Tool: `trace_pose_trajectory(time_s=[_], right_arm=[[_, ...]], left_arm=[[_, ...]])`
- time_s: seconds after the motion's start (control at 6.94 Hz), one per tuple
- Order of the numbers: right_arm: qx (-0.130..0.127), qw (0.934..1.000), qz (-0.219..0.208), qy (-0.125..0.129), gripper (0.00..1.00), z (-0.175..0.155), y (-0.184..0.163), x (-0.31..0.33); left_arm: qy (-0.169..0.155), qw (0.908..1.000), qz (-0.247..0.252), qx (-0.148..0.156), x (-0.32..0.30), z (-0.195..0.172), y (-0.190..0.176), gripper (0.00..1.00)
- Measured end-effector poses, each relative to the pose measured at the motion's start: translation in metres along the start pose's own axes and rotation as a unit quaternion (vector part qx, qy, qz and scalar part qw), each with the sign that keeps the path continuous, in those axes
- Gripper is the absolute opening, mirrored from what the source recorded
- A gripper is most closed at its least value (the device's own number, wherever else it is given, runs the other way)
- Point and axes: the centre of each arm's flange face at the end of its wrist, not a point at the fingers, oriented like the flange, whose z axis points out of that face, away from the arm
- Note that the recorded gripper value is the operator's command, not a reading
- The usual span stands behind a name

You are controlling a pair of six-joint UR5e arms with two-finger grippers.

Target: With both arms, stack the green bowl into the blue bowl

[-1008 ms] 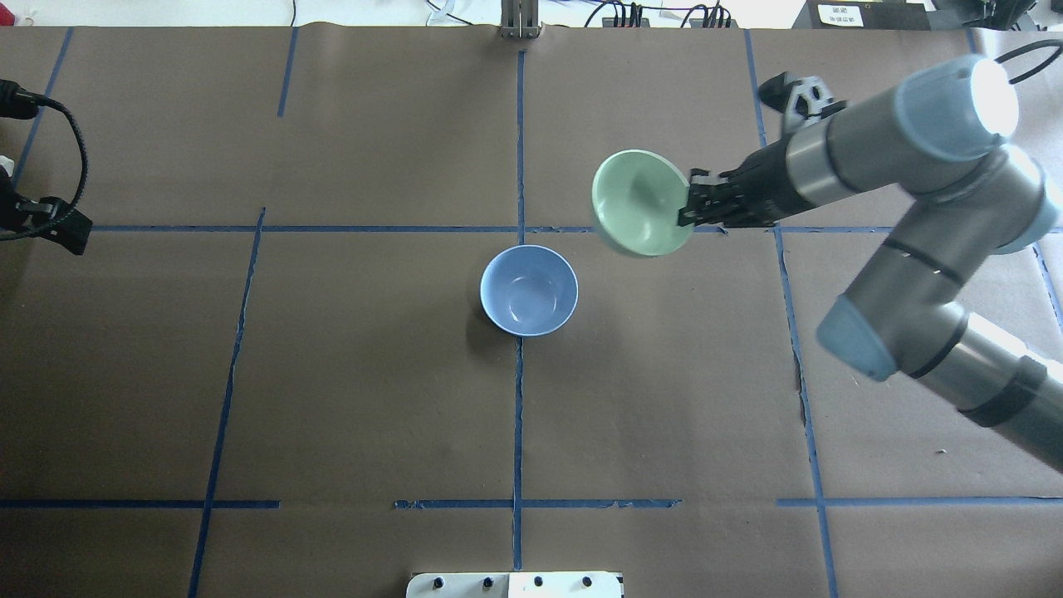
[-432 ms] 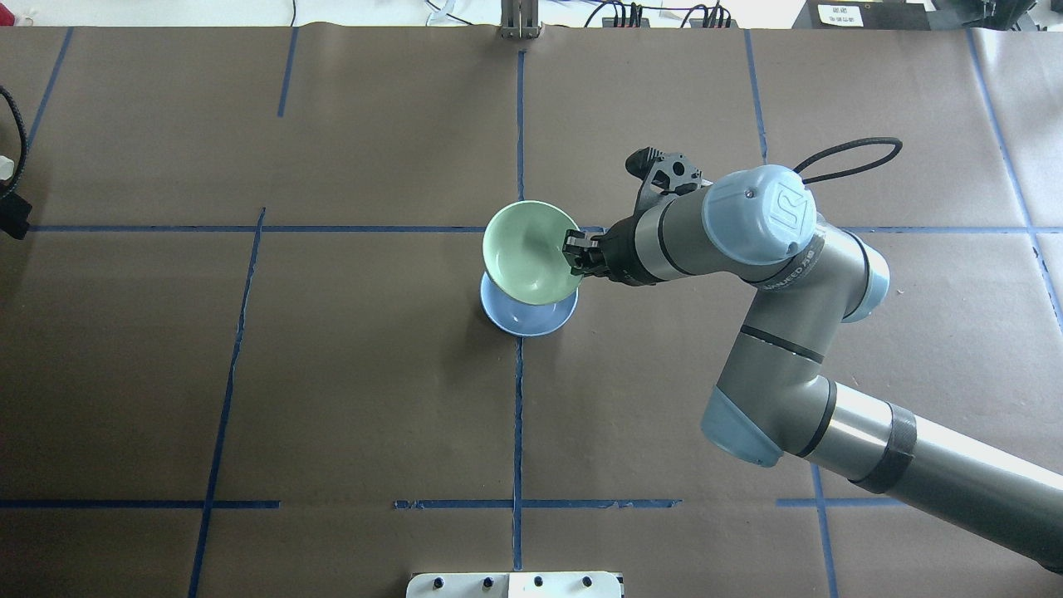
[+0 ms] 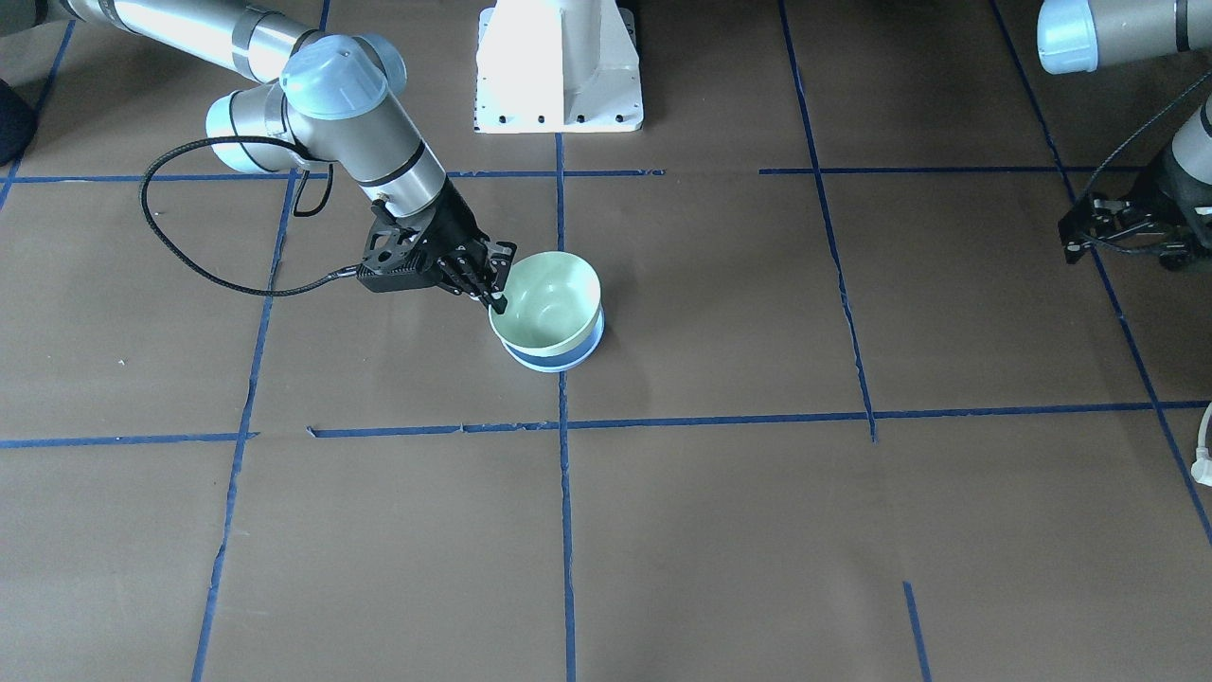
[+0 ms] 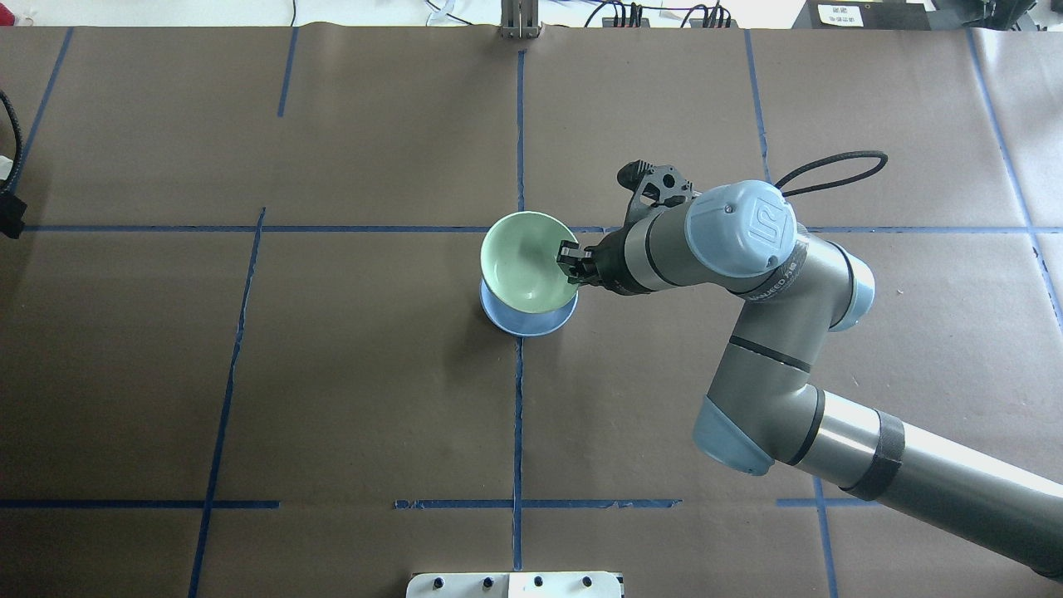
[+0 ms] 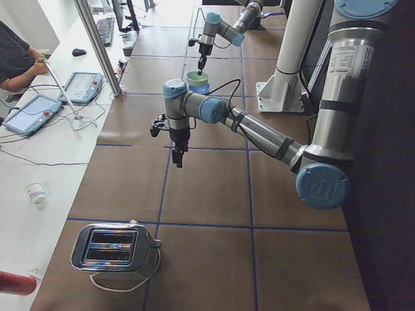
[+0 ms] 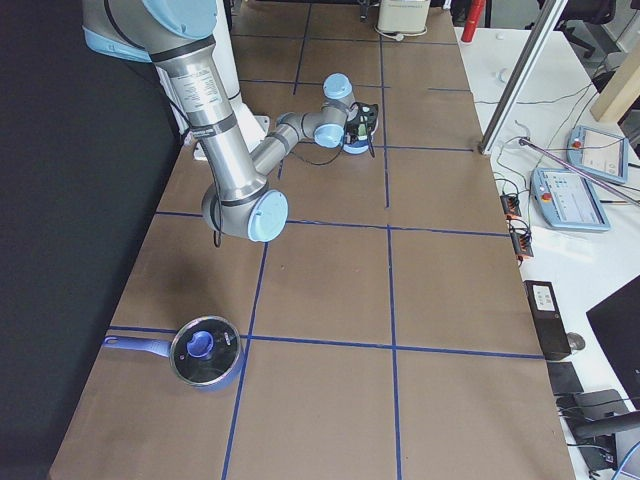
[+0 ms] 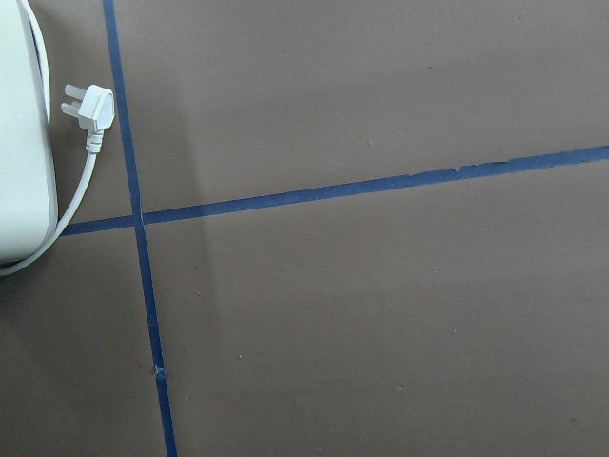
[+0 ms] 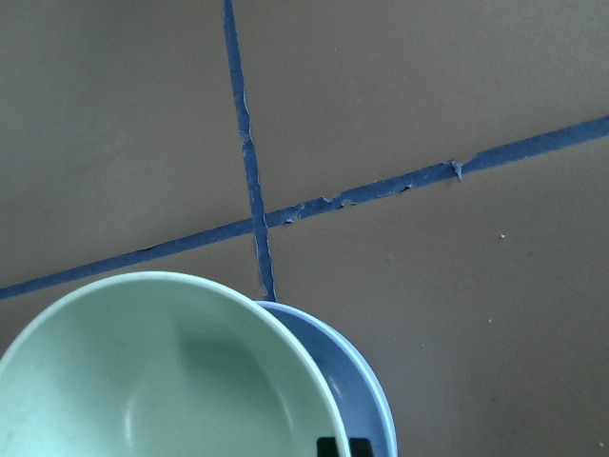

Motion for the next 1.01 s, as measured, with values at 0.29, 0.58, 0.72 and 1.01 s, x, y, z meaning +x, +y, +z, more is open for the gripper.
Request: trace_pose_trajectory(time_s=[0.29,0.58,0.72,1.01], right_arm=[[0.0,1.0,0.0,0.002,1.0,0.003,0.0,-0.001],[0.011,0.9998,0.014,0.009,1.0,0.012,0.001,-0.014],[0.022,0.9995,0.018,0.013,1.0,0.016,0.002,-0.018],[0.027,0.9991,0.023,0.023,1.0,0.012,-0.007,-0.018]], left_arm=[[0.0,1.0,-0.001,0.0,-0.001,0.0,0.0,1.0],[0.0,1.0,-0.002,0.0,-0.002,0.0,0.001,1.0],[-0.001,1.0,-0.002,-0.001,-0.003,0.001,0.002,1.0],[-0.001,1.0,-0.002,-0.001,-0.004,0.002,0.003,1.0]])
